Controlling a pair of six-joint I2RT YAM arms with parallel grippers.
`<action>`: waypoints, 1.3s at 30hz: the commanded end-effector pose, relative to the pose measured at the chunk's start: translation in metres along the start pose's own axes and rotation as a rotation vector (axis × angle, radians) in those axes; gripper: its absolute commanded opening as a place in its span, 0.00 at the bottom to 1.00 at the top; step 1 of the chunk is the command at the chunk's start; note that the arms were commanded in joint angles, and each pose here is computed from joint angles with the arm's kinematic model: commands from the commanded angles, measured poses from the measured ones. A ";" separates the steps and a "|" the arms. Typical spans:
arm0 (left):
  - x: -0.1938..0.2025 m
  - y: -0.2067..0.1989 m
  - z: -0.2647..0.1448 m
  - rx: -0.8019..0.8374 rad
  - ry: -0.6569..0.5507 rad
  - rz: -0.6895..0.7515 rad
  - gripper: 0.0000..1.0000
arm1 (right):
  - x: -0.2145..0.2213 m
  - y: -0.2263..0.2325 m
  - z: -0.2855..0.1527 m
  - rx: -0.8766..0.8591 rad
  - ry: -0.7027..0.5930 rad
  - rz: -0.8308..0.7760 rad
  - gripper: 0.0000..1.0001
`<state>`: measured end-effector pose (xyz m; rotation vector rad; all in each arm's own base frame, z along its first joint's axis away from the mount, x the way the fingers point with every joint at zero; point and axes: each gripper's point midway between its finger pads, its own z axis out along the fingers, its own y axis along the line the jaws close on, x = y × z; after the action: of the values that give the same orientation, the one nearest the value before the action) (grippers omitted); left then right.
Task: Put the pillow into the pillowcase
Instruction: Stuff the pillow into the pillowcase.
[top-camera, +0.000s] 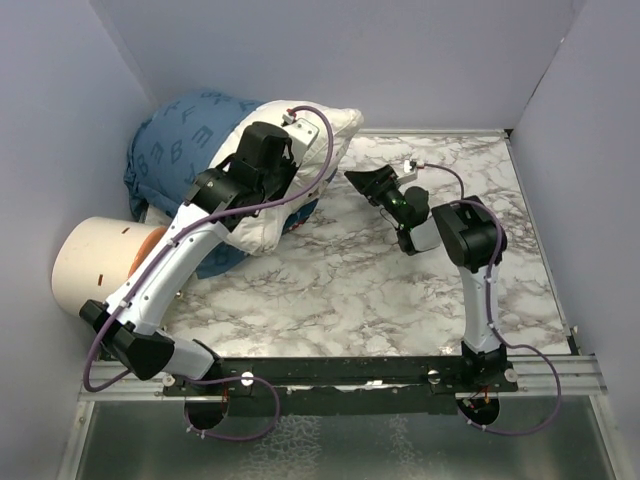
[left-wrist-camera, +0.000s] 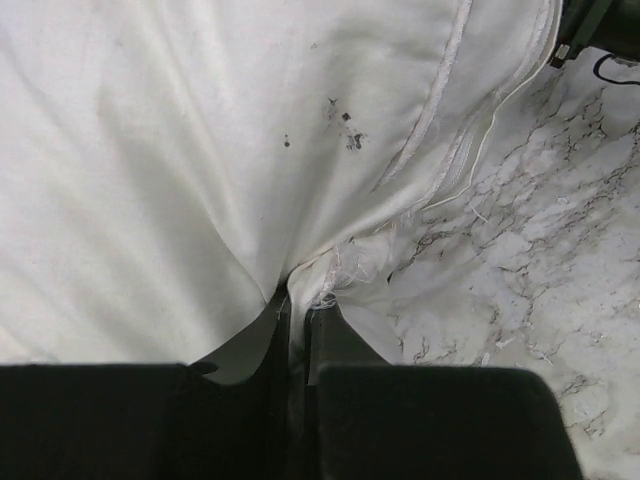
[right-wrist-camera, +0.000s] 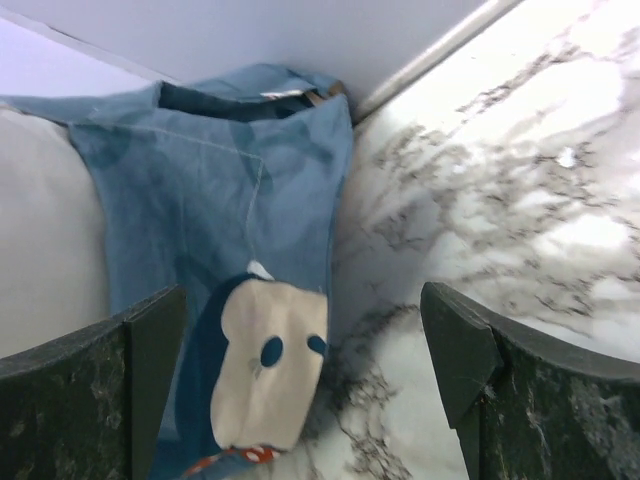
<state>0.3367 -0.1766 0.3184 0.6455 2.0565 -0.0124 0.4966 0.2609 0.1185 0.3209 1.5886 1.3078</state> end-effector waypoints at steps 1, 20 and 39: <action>-0.043 0.031 -0.040 -0.100 -0.171 -0.038 0.00 | 0.020 0.031 0.007 -0.203 -0.004 0.147 1.00; -0.059 0.023 -0.076 -0.011 -0.261 -0.132 0.00 | 0.068 0.075 0.053 -0.535 0.042 0.247 0.97; -0.046 0.032 -0.034 -0.007 -0.266 -0.149 0.00 | -0.016 0.252 -0.082 -0.771 -0.003 -0.107 0.01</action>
<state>0.3202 -0.1624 0.3426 0.5621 2.0130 -0.1131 0.4120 0.3411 0.2269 0.0613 1.4280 1.8022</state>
